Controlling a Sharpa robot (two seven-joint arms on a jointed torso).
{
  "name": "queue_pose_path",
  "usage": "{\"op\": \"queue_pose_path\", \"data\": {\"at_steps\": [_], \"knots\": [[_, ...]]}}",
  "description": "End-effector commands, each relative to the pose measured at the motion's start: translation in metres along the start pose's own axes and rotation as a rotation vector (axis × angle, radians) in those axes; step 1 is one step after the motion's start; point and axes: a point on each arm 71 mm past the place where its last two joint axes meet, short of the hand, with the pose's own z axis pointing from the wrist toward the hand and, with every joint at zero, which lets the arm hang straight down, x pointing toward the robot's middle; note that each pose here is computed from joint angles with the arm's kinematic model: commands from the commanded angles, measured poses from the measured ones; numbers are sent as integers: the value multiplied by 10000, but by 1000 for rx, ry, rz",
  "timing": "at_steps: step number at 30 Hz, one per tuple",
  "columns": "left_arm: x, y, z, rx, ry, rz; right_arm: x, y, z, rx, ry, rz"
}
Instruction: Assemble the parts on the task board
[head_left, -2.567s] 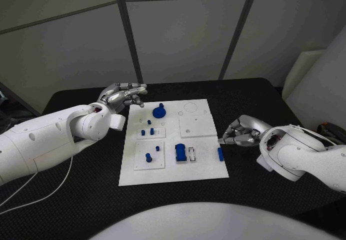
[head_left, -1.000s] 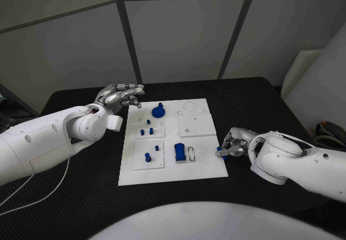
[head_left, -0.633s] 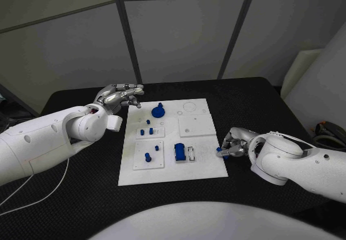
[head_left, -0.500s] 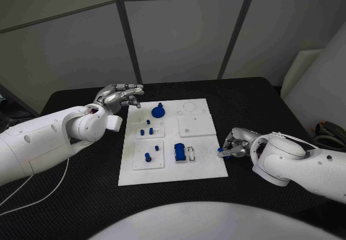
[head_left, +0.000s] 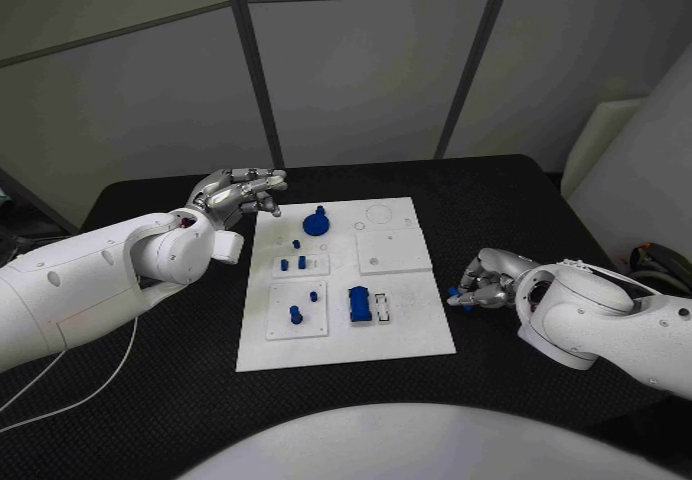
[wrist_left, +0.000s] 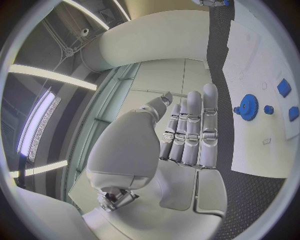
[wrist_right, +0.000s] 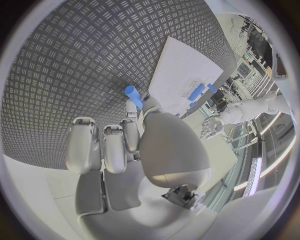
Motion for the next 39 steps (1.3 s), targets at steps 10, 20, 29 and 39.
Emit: {"op": "queue_pose_path", "data": {"at_steps": [10, 20, 29, 39], "knots": [[35, -9, 12, 6, 11, -5, 100, 545, -43, -111, 63, 98], [42, -10, 9, 4, 12, -5, 202, 844, 3, -144, 88, 171], [47, -10, 8, 3, 13, -5, 248, 924, 55, -147, 116, 180], [76, -2, 26, 0, 21, -8, 310, 1009, 123, -147, 154, 153]]}}
